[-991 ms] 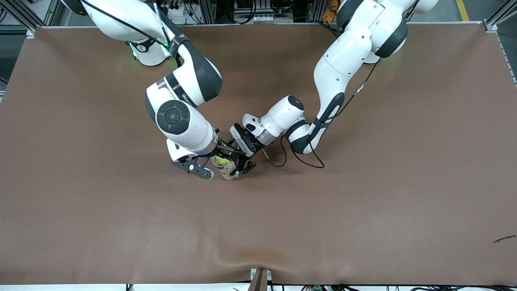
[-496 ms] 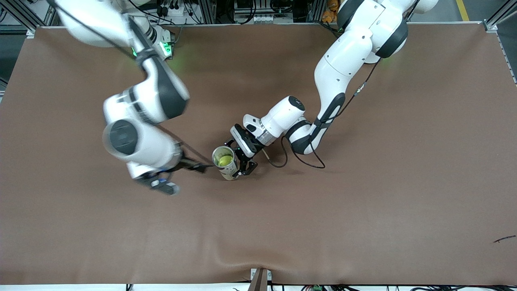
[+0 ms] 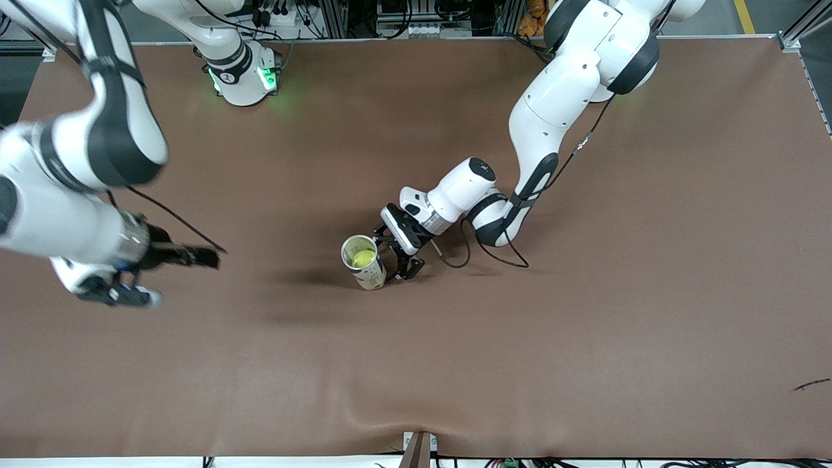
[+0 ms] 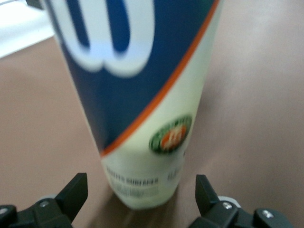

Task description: Insert tennis ball vertically with right arm

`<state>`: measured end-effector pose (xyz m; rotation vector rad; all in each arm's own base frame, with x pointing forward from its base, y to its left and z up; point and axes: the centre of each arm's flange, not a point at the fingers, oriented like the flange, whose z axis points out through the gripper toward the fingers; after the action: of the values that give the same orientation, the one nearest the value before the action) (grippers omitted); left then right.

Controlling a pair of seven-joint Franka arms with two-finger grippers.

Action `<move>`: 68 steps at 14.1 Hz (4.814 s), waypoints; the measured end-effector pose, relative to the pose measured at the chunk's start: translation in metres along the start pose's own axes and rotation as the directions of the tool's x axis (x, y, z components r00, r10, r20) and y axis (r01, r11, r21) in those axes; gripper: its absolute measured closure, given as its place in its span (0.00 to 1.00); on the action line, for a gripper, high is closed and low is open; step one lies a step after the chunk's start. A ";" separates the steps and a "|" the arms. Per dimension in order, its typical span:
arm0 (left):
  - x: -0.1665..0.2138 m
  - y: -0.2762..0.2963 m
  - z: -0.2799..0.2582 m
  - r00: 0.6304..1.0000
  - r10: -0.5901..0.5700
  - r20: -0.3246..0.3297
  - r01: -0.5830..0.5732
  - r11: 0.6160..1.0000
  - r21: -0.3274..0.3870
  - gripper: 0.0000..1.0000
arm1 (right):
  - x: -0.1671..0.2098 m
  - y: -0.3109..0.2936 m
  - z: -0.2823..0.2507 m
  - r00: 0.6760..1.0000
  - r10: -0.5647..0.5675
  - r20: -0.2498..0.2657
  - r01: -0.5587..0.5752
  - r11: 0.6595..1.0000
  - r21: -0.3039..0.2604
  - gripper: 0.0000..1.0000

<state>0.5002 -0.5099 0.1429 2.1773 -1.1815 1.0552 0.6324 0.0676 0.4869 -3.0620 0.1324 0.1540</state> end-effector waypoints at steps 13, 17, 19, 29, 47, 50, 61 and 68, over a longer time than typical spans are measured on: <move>-0.035 -0.159 -0.092 0.982 -0.169 0.082 0.150 0.968 0.202 0.00 | -0.096 0.128 -0.128 0.999 -0.032 0.006 0.032 0.999 -0.010 0.00; -0.014 -0.239 -0.111 0.944 -0.282 0.172 0.213 0.918 0.336 0.00 | -0.097 0.129 -0.138 0.995 -0.102 -0.009 0.102 0.994 -0.030 0.00; 0.024 -0.255 -0.117 0.899 -0.390 0.200 0.300 0.880 0.368 0.00 | -0.101 0.132 -0.145 0.994 -0.106 0.012 0.107 0.991 -0.086 0.00; 0.190 -0.274 -0.277 0.635 -0.644 0.426 0.426 0.752 0.502 0.00 | -0.101 0.131 -0.153 0.995 -0.102 -0.009 0.102 0.993 -0.066 0.00; 0.164 -0.273 -0.639 0.251 -0.887 0.387 0.531 0.461 0.711 0.00 | -0.093 0.130 -0.146 0.995 -0.103 -0.013 0.102 0.993 -0.053 0.00; 0.156 -0.281 -0.646 0.246 -0.896 0.370 0.508 0.445 0.737 0.00 | -0.093 0.130 -0.146 0.995 -0.103 -0.013 0.102 0.993 -0.053 0.00; 0.156 -0.285 -0.605 0.332 -0.870 0.363 0.506 0.489 0.710 0.00 | -0.093 0.129 -0.147 0.994 -0.105 -0.013 0.104 0.993 -0.053 0.00; 0.151 -0.295 -0.624 0.344 -0.868 0.359 0.538 0.495 0.682 0.00 | -0.094 0.127 -0.148 0.994 -0.109 -0.017 0.107 0.993 -0.054 0.00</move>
<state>0.5435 -0.0050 0.6355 3.1179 0.0738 0.0528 0.5426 -0.0625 0.6347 -3.1148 -0.0371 0.1230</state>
